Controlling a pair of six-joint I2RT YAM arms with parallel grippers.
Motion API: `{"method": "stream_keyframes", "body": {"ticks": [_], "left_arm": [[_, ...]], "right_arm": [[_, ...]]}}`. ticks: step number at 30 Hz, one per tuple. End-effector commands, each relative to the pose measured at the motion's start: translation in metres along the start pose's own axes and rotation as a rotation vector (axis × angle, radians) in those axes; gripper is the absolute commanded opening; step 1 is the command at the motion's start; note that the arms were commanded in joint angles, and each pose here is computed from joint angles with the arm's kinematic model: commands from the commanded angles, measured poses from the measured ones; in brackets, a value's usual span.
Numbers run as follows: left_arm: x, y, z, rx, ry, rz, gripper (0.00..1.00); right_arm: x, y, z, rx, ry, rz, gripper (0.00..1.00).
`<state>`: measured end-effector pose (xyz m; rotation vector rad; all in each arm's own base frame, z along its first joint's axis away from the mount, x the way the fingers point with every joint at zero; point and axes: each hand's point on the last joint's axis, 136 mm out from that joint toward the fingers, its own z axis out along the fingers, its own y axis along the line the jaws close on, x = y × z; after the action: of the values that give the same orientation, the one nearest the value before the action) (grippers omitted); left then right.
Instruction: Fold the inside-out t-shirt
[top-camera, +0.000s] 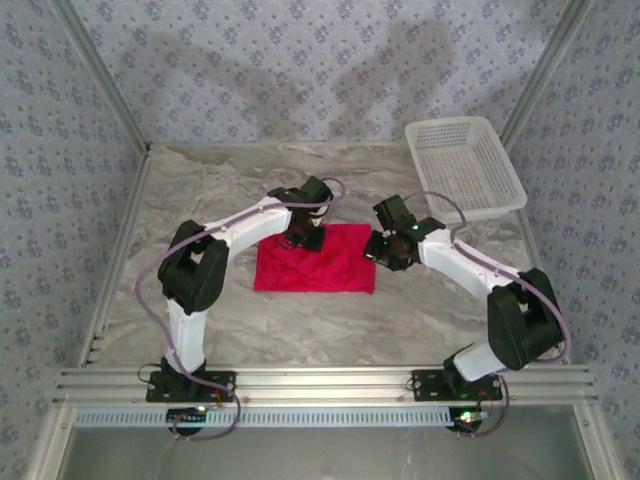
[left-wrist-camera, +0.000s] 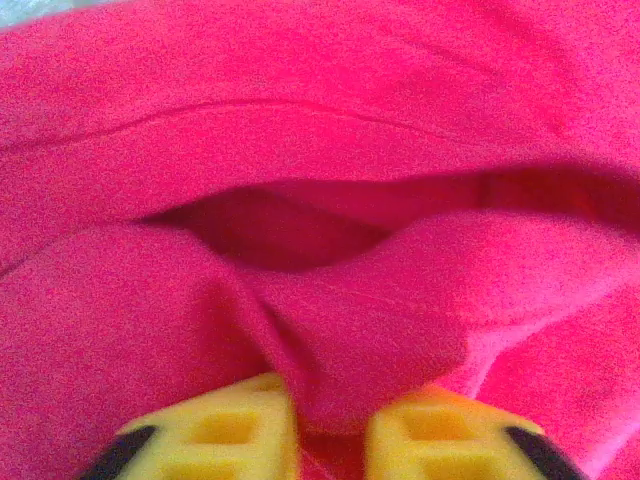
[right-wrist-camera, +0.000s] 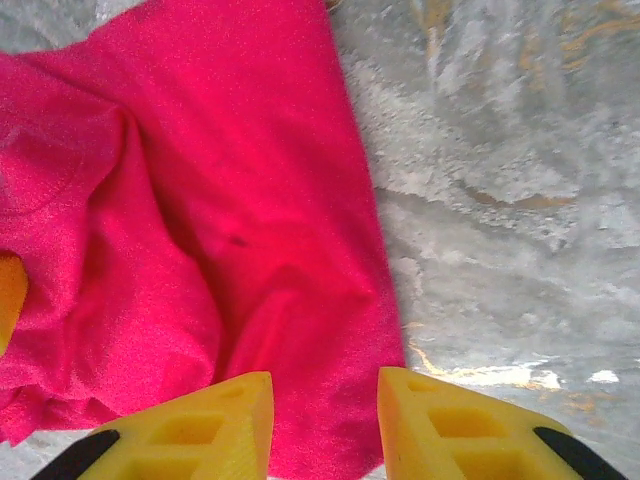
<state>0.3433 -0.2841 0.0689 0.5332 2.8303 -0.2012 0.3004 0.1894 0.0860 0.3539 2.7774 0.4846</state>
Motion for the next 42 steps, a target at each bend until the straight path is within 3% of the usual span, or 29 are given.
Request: {"method": "stream_keyframes", "body": {"ticks": [1, 7, 15, 19, 21, 25, 28, 32, 37, 42], "left_arm": [[0.0, 0.016, -0.022, -0.085, -0.026, 0.003, 0.03], [0.024, 0.035, -0.065, -0.124, -0.109, -0.077, 0.0], [0.111, 0.055, -0.072, -0.035, -0.157, -0.252, 0.01], [0.141, 0.055, -0.061, 0.031, -0.149, -0.335, 0.11], [0.156, 0.058, -0.056, 0.035, -0.132, -0.379, 0.27], [0.174, 0.091, -0.068, -0.127, -0.109, -0.448, 0.38], [0.155, 0.11, -0.102, -0.243, -0.13, -0.455, 0.41], [0.085, 0.074, -0.116, -0.083, -0.217, -0.431, 0.4], [-0.007, 0.012, -0.093, 0.152, -0.259, -0.44, 0.34], [-0.05, -0.02, -0.045, 0.25, -0.195, -0.467, 0.31]], "right_arm": [[0.003, 0.023, 0.033, -0.04, 0.041, 0.024, 0.32], [0.015, 0.005, 0.085, 0.098, 0.118, 0.068, 0.22], [0.024, -0.013, 0.088, 0.134, 0.125, 0.076, 0.2], [0.023, -0.009, 0.088, 0.134, 0.128, 0.064, 0.21], [0.02, -0.005, 0.085, 0.125, 0.124, 0.054, 0.21], [0.01, 0.015, 0.071, 0.083, 0.113, 0.017, 0.21], [0.001, 0.035, 0.054, 0.031, 0.095, -0.012, 0.22], [-0.008, 0.044, 0.036, -0.013, 0.058, -0.019, 0.23], [-0.029, 0.044, 0.047, -0.027, 0.034, 0.032, 0.16], [-0.026, 0.026, 0.078, 0.018, 0.086, 0.084, 0.13]]}}
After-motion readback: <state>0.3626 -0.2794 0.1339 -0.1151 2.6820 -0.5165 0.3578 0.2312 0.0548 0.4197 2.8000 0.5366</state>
